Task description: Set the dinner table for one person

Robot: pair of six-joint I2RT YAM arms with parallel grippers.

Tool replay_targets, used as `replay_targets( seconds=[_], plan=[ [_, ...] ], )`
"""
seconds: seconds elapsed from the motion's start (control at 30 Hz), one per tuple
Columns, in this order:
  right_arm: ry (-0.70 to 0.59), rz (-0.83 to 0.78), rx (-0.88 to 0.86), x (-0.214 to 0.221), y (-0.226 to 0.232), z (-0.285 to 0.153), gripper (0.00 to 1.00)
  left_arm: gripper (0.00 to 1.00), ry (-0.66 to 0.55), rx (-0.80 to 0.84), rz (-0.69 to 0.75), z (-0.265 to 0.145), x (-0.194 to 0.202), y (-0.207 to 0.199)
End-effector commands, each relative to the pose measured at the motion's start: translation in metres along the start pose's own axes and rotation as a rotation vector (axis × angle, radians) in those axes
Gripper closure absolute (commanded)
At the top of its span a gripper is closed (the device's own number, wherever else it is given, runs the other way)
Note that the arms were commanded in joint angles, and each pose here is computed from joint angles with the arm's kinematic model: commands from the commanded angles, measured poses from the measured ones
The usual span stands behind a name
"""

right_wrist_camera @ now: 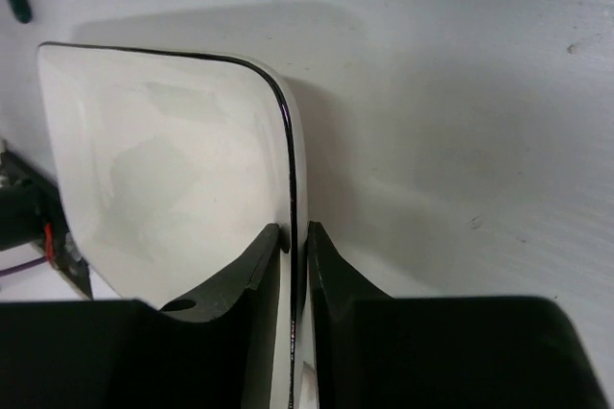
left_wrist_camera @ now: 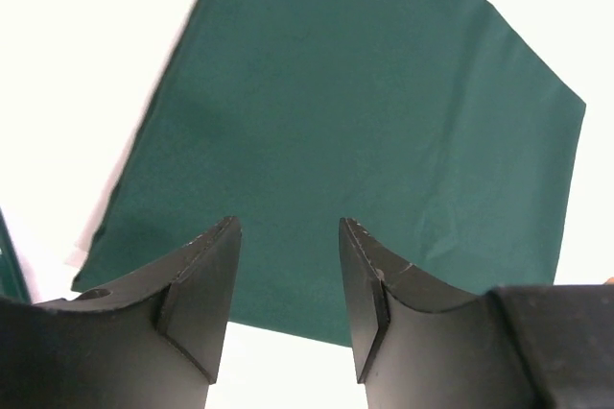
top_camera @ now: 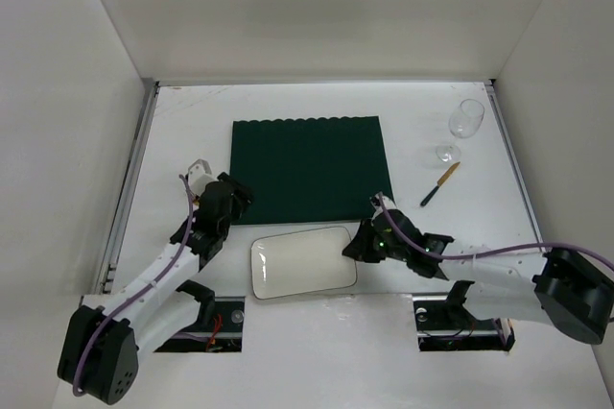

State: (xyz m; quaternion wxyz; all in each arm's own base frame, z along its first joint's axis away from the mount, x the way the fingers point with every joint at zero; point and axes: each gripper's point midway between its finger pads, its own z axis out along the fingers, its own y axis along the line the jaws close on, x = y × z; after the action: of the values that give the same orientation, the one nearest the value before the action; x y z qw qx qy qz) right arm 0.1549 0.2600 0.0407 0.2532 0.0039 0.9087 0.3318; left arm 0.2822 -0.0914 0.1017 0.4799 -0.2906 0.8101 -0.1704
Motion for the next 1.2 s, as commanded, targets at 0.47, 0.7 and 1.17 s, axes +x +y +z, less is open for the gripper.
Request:
replay_targets(
  seconds=[0.47,0.7,1.17],
  plan=[
    [-0.199,0.054,-0.508,-0.126,0.148,-0.055,0.89,0.56,-0.071,-0.005,-0.063,-0.003,-0.035,0.000],
    [-0.267,0.109,-0.600,-0.183,0.160,-0.054,0.89,0.56,-0.085,-0.009,-0.088,-0.006,-0.039,0.005],
    [-0.321,0.118,-0.502,-0.280,0.106,0.011,0.90,0.56,-0.100,-0.015,-0.108,-0.008,-0.040,0.010]
  ],
)
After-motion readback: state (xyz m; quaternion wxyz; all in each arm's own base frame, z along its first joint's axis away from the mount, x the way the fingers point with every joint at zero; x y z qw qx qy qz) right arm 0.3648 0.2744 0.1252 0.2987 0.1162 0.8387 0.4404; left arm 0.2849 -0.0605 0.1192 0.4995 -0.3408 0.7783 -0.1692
